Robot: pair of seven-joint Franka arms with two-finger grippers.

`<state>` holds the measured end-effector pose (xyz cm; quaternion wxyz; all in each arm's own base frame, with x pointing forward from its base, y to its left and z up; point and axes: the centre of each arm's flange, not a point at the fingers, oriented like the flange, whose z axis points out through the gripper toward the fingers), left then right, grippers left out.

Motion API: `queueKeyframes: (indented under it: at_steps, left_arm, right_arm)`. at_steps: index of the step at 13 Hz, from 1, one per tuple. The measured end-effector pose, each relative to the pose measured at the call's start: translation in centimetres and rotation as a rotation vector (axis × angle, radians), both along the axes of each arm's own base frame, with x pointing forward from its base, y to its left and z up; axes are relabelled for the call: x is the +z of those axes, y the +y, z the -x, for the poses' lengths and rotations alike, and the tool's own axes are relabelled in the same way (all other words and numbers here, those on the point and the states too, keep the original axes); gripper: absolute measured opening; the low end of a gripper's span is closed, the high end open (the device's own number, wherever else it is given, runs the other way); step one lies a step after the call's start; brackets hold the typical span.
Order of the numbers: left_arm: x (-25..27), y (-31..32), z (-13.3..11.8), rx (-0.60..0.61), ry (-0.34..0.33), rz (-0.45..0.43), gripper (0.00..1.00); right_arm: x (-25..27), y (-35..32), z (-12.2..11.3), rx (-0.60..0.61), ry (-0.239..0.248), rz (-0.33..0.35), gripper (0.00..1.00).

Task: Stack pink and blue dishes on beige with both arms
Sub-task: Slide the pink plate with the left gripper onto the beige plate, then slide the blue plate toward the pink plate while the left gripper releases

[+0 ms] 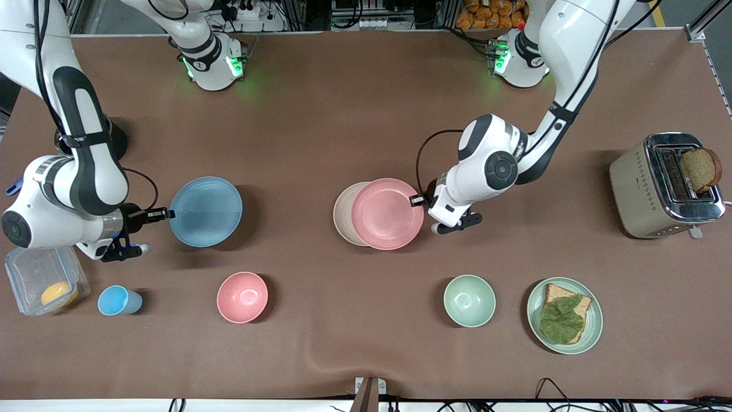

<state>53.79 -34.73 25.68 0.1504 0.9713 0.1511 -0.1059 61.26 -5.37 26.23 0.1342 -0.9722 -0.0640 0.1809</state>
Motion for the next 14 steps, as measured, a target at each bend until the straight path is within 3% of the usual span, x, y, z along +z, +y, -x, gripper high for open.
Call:
queueKeyframes:
  at_steps: [10,14]
  left_arm:
    - [-4.3,-3.6,1.7,0.016,-0.013,0.052,0.05]
    - [-4.8,-3.7,1.9,0.013,-0.005,0.050,0.05]
  right_arm:
    - [0.8,4.0,-0.2,-0.031,0.065,0.033,0.03]
    - [1.2,9.6,-0.2,-0.063,0.090,0.069,0.03]
